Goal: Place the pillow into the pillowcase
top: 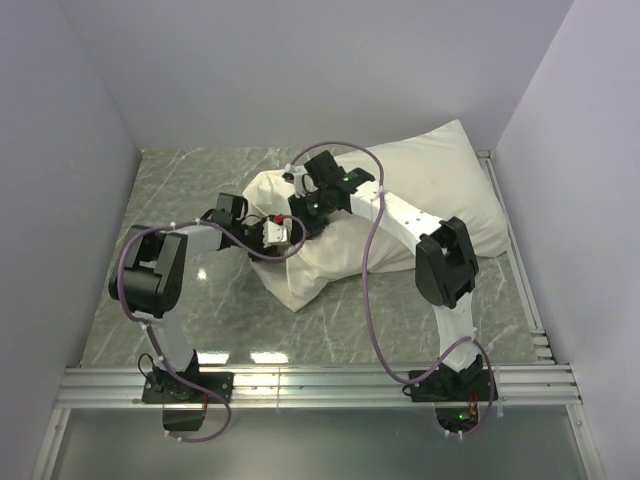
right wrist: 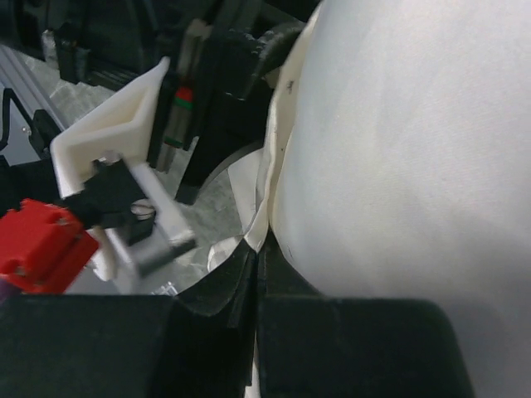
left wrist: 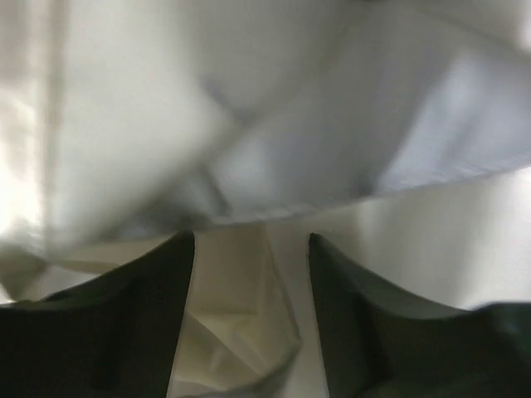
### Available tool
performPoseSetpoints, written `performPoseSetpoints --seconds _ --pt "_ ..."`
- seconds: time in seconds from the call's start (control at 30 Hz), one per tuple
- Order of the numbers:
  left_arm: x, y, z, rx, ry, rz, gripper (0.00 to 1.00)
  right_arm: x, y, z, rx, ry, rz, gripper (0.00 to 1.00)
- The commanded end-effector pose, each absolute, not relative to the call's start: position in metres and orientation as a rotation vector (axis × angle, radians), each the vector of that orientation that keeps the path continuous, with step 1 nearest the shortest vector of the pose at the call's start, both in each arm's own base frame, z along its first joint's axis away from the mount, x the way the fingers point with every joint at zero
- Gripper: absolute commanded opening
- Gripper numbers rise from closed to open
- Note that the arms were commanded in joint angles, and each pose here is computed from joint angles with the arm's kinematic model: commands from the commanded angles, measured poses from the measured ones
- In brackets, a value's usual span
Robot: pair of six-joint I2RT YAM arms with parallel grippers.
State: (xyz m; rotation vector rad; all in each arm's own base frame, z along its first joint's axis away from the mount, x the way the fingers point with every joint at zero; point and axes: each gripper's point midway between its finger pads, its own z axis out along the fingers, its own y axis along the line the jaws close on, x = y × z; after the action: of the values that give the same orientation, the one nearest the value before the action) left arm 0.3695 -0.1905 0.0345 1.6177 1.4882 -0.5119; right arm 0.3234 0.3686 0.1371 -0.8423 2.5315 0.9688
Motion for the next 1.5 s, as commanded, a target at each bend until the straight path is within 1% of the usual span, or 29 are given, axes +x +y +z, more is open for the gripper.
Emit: performPoseSetpoints --seconds 0.0,0.03,0.07,0.1,0.13,0.17,0.23,0.37,0.43,0.53,0.6,0.63,0.67,0.7,0.77,0.87,1.0,1.03,1.07,1.13,1.17,1.2,1.23,1.27,1.33,1.37,1.47 --pt "0.364 -0.194 0.036 1.725 1.491 -0.574 0.57 0.324 0.363 0.157 -0.794 2.517 1.002 0.0" --pt "0.366 -0.194 0.041 1.754 1.481 -0.582 0.53 0.327 0.361 0.156 -0.78 2.519 0.998 0.0" --pt "0.36 -0.193 0.036 1.822 1.444 -0.597 0.43 0.33 0.361 0.155 -0.769 2.519 0.996 0.0" --pt "0.357 -0.193 0.038 1.852 1.428 -0.607 0.36 0.334 0.36 0.156 -0.757 2.516 0.994 0.0" --pt "0.338 -0.189 0.033 1.916 1.421 -0.663 0.29 0.342 0.357 0.156 -0.733 2.506 0.984 0.0" --pt "0.331 -0.188 0.035 1.938 1.41 -0.683 0.21 0.346 0.357 0.155 -0.719 2.505 0.982 0.0" --pt "0.304 -0.185 0.036 2.001 1.388 -0.763 0.16 0.358 0.358 0.154 -0.69 2.501 0.985 0.0" --pt "0.271 -0.186 0.049 2.053 1.356 -0.834 0.0 0.376 0.359 0.143 -0.652 2.501 0.979 0.0" --pt "0.264 -0.19 0.06 2.029 1.345 -0.856 0.0 0.379 0.361 0.141 -0.646 2.5 0.975 0.0" --pt "0.258 -0.198 0.094 1.954 1.309 -0.861 0.0 0.386 0.362 0.132 -0.622 2.496 0.962 0.0" --pt "0.25 -0.2 0.122 1.939 1.241 -0.836 0.0 0.388 0.363 0.123 -0.588 2.502 0.966 0.0" --pt "0.244 -0.202 0.132 1.946 1.169 -0.834 0.0 0.392 0.366 0.124 -0.575 2.485 0.969 0.0" --pt "0.237 -0.202 0.147 1.951 1.105 -0.813 0.0 0.395 0.366 0.118 -0.555 2.496 0.965 0.0" --pt "0.224 -0.2 0.156 1.954 1.095 -0.847 0.0 0.398 0.366 0.116 -0.515 2.507 0.953 0.0" --pt "0.213 -0.205 0.183 1.932 0.978 -0.827 0.0 0.404 0.367 0.11 -0.453 2.521 0.944 0.0" --pt "0.198 -0.209 0.211 1.896 0.899 -0.836 0.0 0.413 0.367 0.101 -0.381 2.53 0.901 0.0" --pt "0.197 -0.213 0.24 1.847 0.861 -0.818 0.0 0.414 0.365 0.097 -0.329 2.553 0.875 0.0" --pt "0.204 -0.215 0.244 1.815 0.897 -0.814 0.0 0.408 0.366 0.1 -0.348 2.559 0.901 0.0" --pt "0.211 -0.217 0.25 1.786 0.912 -0.799 0.0 0.395 0.373 0.115 -0.401 2.541 0.989 0.0" --pt "0.227 -0.213 0.241 1.721 1.054 -0.805 0.0 0.37 0.372 0.126 -0.496 2.54 1.098 0.0" --pt "0.243 -0.213 0.237 1.702 1.039 -0.748 0.0 0.345 0.369 0.141 -0.59 2.511 1.188 0.0" --pt "0.254 -0.21 0.23 1.688 1.076 -0.713 0.0 0.331 0.367 0.148 -0.644 2.493 1.23 0.0" --pt "0.263 -0.21 0.226 1.625 1.161 -0.729 0.0 0.316 0.364 0.154 -0.701 2.483 1.267 0.0" --pt "0.287 -0.214 0.236 1.577 1.103 -0.637 0.0 0.297 0.357 0.167 -0.779 2.441 1.307 0.0" --pt "0.299 -0.213 0.215 1.497 1.205 -0.645 0.0 0.277 0.353 0.178 -0.835 2.418 1.334 0.0" --pt "0.304 -0.214 0.205 1.499 1.208 -0.647 0.0 0.268 0.349 0.19 -0.859 2.383 1.353 0.0" --pt "0.315 -0.218 0.18 1.497 1.247 -0.639 0.0 0.264 0.349 0.209 -0.85 2.335 1.366 0.0"
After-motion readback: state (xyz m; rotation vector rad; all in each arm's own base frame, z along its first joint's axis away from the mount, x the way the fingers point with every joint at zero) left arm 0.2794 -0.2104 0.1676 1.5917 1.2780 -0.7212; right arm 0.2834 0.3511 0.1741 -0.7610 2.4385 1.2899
